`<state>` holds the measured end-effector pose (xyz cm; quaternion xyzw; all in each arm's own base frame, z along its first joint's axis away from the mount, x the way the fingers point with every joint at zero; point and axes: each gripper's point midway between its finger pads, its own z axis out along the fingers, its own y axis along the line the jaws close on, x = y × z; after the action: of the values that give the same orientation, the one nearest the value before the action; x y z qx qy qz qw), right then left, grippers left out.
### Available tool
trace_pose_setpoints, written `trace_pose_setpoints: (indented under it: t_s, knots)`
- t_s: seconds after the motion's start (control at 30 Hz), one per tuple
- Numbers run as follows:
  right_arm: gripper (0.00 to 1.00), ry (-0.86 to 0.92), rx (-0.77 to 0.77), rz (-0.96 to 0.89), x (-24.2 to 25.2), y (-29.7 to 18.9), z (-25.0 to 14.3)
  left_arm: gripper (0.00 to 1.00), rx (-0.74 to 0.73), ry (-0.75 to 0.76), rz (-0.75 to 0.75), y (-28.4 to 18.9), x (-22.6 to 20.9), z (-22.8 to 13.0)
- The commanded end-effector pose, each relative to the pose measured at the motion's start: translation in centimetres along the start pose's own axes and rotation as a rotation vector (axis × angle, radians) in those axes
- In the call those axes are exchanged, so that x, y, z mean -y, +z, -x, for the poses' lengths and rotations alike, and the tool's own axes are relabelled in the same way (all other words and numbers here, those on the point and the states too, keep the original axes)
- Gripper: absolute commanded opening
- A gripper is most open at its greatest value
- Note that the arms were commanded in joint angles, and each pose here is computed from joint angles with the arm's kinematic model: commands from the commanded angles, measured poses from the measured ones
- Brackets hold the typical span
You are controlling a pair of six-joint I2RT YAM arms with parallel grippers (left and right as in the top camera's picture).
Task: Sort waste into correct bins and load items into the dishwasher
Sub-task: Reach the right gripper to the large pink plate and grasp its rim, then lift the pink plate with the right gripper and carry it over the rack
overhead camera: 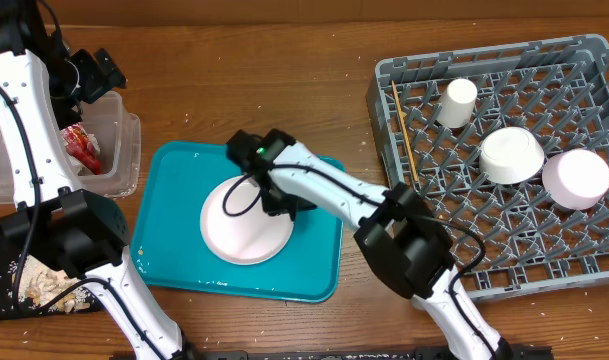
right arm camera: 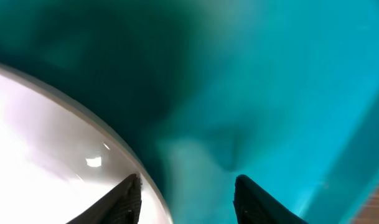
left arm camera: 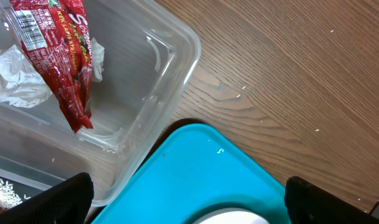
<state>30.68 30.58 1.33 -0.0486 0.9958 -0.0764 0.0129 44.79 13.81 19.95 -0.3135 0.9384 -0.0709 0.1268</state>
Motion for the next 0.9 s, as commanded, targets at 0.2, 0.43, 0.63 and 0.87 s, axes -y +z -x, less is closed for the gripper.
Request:
trace_pose_setpoints:
  t_s: [0.2, 0.43, 0.63, 0.87]
  knots:
    - [0.25, 0.073, -0.015, 0.004, 1.0, 0.3, 1.2, 1.0, 0.023, 0.026, -0.002, -0.7, 0.4, 0.2]
    - [0.04, 0.107, -0.039, -0.004, 2.8, -2.0, 1.7, 1.0, 0.023, 0.026, -0.002, -0.7, 0.4, 0.2]
    - [0.04, 0.287, 0.15, -0.061, 13.2, -12.8, 7.2, 1.0, 0.023, 0.026, -0.002, -0.7, 0.4, 0.2]
    - [0.04, 0.46, 0.4, -0.234, 29.1, -20.8, 9.3, 1.0, 0.023, 0.026, -0.002, -0.7, 0.4, 0.2]
